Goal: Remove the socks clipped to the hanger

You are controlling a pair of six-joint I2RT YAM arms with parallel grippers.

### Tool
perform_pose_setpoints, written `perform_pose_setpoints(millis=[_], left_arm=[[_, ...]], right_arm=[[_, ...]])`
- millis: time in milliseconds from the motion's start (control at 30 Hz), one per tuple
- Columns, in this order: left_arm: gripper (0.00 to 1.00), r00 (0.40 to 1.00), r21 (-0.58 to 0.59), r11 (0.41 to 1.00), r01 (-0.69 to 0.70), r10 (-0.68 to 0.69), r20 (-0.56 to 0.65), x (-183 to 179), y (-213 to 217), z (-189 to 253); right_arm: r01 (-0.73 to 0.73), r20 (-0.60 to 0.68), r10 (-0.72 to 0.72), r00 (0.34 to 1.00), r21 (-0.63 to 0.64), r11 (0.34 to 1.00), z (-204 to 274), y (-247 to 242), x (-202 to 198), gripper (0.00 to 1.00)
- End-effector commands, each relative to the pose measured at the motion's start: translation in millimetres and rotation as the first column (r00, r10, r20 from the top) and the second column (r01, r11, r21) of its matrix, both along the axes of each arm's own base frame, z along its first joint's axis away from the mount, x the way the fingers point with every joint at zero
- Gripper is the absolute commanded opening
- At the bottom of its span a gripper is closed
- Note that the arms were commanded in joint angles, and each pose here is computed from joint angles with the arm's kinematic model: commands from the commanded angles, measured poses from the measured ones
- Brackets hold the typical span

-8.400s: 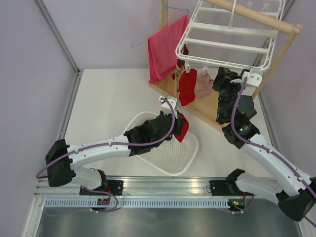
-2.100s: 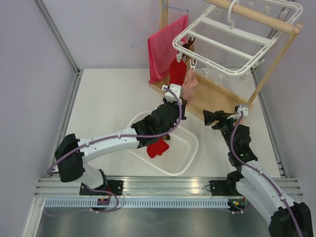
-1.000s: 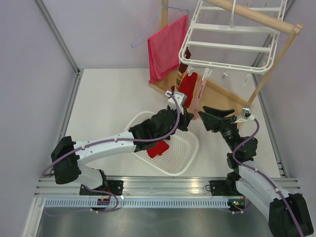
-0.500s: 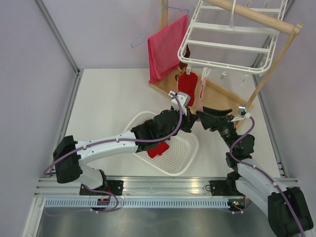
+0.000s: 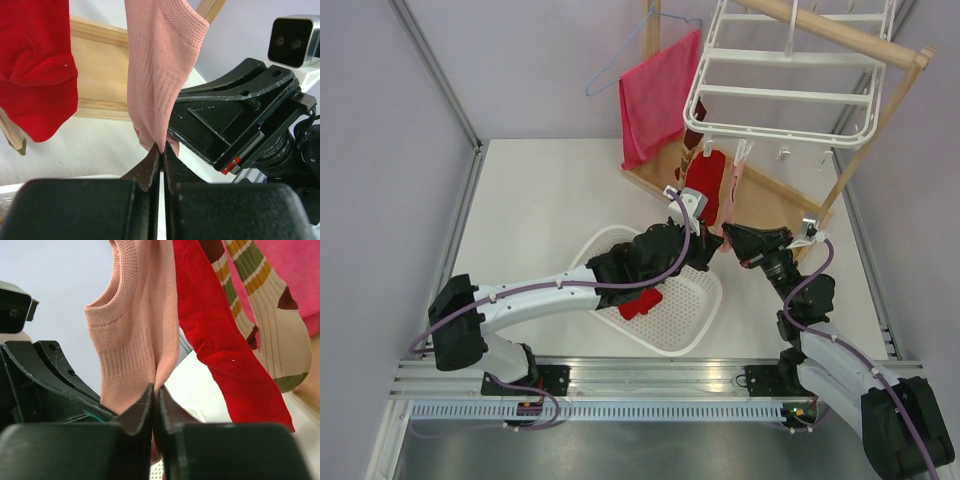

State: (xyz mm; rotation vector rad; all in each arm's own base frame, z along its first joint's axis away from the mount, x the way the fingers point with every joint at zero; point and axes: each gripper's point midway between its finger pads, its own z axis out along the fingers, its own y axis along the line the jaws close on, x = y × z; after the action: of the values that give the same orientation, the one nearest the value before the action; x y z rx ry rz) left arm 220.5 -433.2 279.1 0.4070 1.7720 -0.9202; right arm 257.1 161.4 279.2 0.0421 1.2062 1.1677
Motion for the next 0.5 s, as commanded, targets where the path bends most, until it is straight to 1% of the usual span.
perform_pose_setpoints(millis=[0,33,67,100,133,200,267,467], left_arm=[[0.02,1.000,-0.027,1.000,0.008,-0.008,-0.024,-6,-6,3],[0.02,1.000,-0.025,1.000,-0.004,0.004,-0.025,-4,-4,2],[0.05,1.000,-0.022,1.000,-0.008,0.008,-0.028,-4,-4,1],[0.11,0.999,-0.010,1.000,-0.015,0.014,-0.034,-3,-3,-3],[0.27,0.999,-0.004,1.000,-0.024,0.024,-0.037,-2,-2,-4],[0.50,0.998,0.012,0.999,-0.040,0.040,-0.050,-1,2,-8],[1.00,0.997,0.023,0.998,-0.060,0.061,-0.054,0,7,-10],[1.00,0.989,0.055,0.988,-0.144,0.146,-0.038,5,33,-8]], right_arm=[[0.024,0.055,-0.024,0.998,0.008,1.000,8,-5,-5,0.05],[0.025,0.054,-0.025,0.998,0.008,1.000,8,-5,-5,0.02],[0.028,0.054,-0.028,0.998,0.010,1.000,7,-6,-5,0.01],[0.030,0.054,-0.031,0.998,0.011,0.999,7,-6,-5,0.01],[0.030,0.053,-0.031,0.998,0.011,0.999,7,-6,-5,0.01],[0.040,0.051,-0.041,0.998,0.015,0.999,6,-8,-4,0.01],[0.040,0.051,-0.041,0.998,0.015,0.999,6,-8,-5,0.01],[0.045,0.041,-0.046,0.998,0.012,0.999,3,-8,-3,0.01]])
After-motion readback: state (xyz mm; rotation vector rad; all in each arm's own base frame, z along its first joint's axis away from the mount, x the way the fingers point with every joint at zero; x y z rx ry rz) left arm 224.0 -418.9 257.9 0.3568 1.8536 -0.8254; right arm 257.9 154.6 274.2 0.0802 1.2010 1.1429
